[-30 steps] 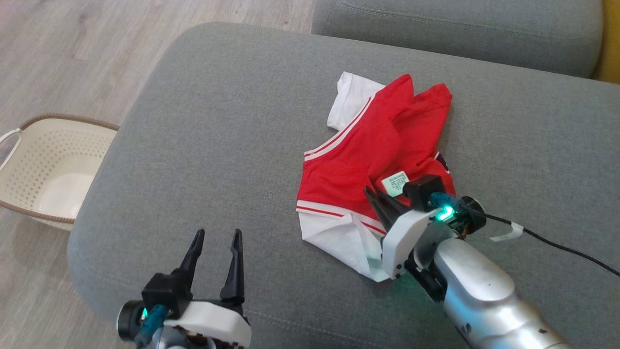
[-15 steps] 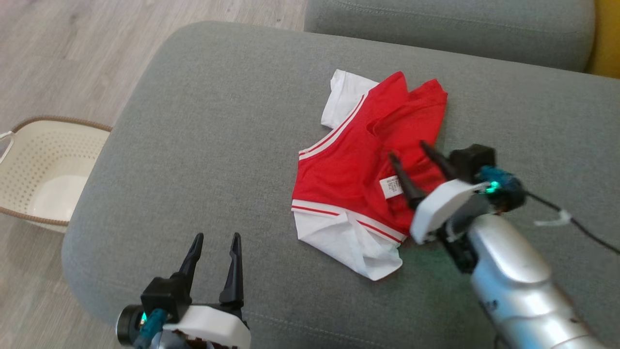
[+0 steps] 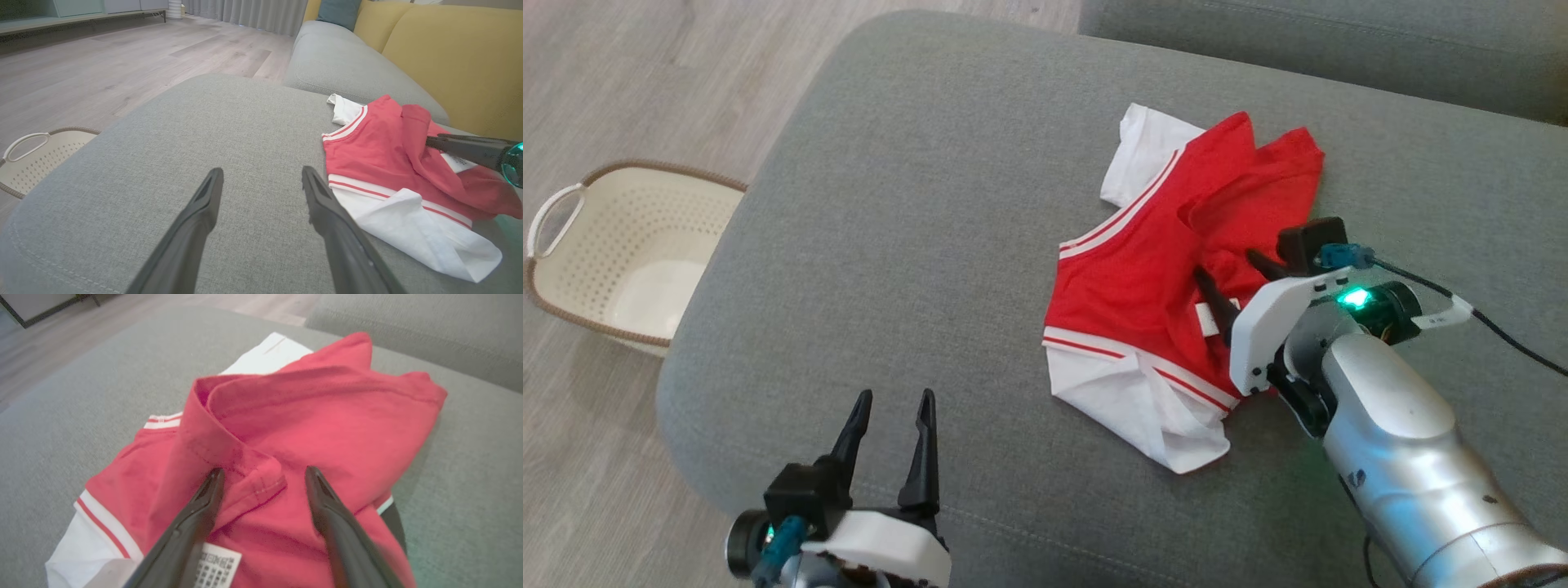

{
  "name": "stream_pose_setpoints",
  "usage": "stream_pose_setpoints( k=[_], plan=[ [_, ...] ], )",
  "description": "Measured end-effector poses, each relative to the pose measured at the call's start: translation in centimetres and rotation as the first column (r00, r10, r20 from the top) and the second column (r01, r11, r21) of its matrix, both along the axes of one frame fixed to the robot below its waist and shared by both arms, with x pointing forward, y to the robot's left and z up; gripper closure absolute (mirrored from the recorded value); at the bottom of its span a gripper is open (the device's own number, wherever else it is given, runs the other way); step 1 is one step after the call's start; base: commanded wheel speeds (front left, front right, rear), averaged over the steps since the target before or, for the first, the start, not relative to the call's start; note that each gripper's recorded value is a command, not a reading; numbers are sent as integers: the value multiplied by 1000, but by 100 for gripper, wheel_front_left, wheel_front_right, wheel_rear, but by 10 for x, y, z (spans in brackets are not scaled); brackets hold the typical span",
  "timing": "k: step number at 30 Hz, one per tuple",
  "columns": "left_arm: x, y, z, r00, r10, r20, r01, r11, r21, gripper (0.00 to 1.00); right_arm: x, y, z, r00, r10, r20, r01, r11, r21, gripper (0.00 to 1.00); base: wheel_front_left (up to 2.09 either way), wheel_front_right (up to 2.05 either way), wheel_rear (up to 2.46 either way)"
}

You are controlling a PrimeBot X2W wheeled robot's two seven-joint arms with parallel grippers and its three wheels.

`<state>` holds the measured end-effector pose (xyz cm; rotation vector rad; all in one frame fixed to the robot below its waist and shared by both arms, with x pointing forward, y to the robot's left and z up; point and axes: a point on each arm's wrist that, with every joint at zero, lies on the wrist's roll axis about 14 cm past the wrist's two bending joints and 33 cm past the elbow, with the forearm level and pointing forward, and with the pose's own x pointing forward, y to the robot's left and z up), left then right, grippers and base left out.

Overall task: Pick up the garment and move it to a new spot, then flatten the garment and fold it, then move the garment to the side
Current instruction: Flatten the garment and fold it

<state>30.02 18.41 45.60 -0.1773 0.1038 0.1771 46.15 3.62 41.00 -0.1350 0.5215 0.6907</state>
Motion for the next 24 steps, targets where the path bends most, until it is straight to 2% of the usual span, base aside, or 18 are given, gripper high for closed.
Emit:
stream_pose_setpoints(
  k=[5,7,8,10,13,15,24],
  plan=[
    [2,5,3,1000,16,9,-16,1000,-4,0,-11,3,-22,994,40,-103,-50,994,-97,0,0,0,0],
    [1,5,3,1000,19,8,-19,1000,-5,0,-11,6,-21,993,48,-110,-58,994,-94,0,0,0,0],
    [1,5,3,1000,21,7,-21,1000,-6,0,-11,8,-20,993,52,-110,-62,994,-92,13,0,0,0],
    [2,5,3,1000,22,7,-22,1000,-6,0,-11,9,-18,993,57,-107,-67,994,-87,52,0,0,0],
    [3,3,3,1000,16,8,-16,1000,-6,0,-10,10,-14,994,60,-96,-68,995,-76,77,0,0,0],
    [5,1,3,1000,8,8,-8,1000,-7,0,-7,11,-7,996,55,-73,-58,997,-47,100,0,0,0],
    [15,-13,4,999,-47,17,48,999,-13,0,11,-6,29,998,-27,64,21,995,96,100,0,0,0]
  ],
)
